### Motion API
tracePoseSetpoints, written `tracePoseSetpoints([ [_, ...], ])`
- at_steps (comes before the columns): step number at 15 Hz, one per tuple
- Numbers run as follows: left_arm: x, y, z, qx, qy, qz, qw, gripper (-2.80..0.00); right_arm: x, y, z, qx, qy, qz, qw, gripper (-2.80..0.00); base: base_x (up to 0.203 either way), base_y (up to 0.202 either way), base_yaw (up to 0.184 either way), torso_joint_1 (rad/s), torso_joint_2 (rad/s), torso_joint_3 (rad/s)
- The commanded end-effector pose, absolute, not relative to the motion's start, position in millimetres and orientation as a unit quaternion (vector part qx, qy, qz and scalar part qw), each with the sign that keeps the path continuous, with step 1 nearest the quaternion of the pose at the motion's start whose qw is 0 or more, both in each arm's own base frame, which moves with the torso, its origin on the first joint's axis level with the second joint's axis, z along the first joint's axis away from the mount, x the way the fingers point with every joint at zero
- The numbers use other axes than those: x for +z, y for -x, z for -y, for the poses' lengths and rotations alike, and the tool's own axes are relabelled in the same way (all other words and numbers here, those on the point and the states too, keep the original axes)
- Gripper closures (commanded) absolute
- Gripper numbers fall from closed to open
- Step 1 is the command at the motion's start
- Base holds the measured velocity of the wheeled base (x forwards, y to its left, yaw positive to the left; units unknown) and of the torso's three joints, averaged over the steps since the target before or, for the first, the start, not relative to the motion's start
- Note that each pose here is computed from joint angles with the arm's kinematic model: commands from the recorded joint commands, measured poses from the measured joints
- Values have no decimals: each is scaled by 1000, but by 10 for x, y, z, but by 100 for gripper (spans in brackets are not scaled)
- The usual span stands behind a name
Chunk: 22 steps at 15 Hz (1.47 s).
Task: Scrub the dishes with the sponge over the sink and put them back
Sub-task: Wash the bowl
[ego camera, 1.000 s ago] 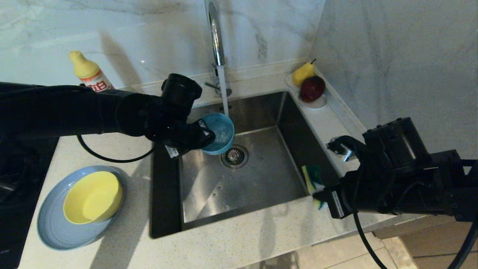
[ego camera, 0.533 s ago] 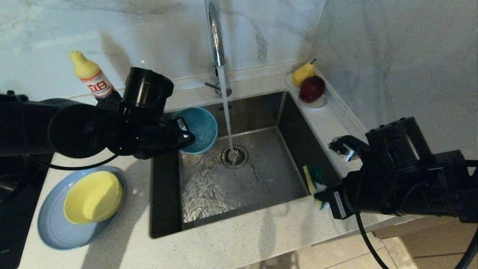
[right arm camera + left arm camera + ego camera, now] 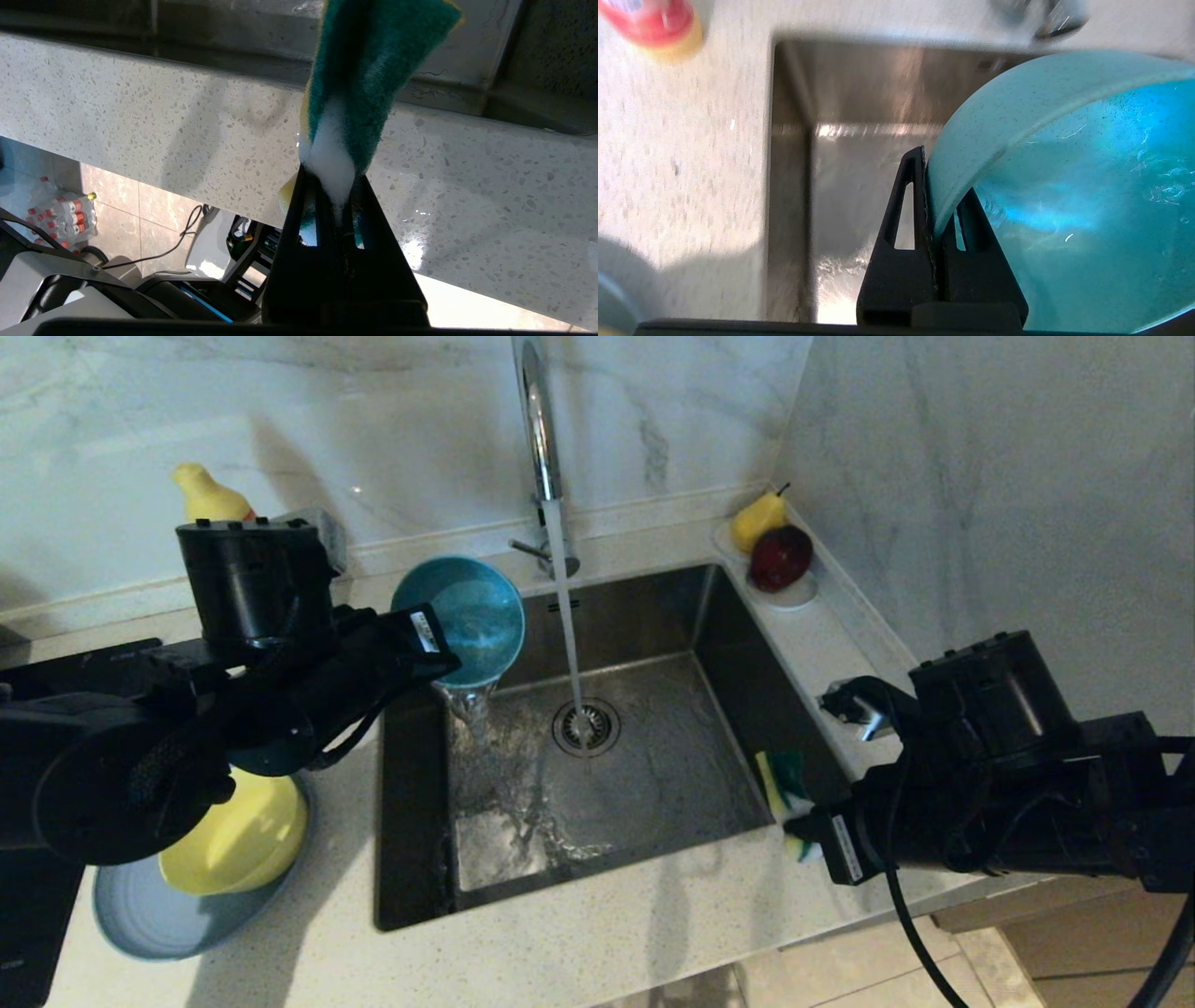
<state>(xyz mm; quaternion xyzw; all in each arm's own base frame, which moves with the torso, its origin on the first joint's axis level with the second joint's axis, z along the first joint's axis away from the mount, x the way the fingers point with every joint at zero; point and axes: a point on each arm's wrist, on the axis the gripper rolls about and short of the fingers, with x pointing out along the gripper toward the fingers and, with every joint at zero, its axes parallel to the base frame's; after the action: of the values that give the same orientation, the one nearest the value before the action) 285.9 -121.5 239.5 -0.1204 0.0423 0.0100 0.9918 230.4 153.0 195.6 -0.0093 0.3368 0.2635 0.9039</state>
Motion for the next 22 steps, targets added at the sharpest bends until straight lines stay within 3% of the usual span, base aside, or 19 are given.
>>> tracePoseSetpoints([
  [1,2335,-2835,1204,7,125,-31,992,0,1944,-2309,-1534,263,10,-339,903,0,0,0,0,0,0,0],
  [14,1947,-2798,1214,-56,92,163,981,0,1912,-2322,-1543,264,11,-344,901,0,0,0,0,0,0,0],
  [18,1669,-2865,1253,-70,45,120,989,0,1929,-2326,-1549,265,11,-341,902,0,0,0,0,0,0,0],
  [22,1720,-2862,1253,-73,30,130,988,0,1925,-2335,-1557,265,12,-341,902,0,0,0,0,0,0,0],
])
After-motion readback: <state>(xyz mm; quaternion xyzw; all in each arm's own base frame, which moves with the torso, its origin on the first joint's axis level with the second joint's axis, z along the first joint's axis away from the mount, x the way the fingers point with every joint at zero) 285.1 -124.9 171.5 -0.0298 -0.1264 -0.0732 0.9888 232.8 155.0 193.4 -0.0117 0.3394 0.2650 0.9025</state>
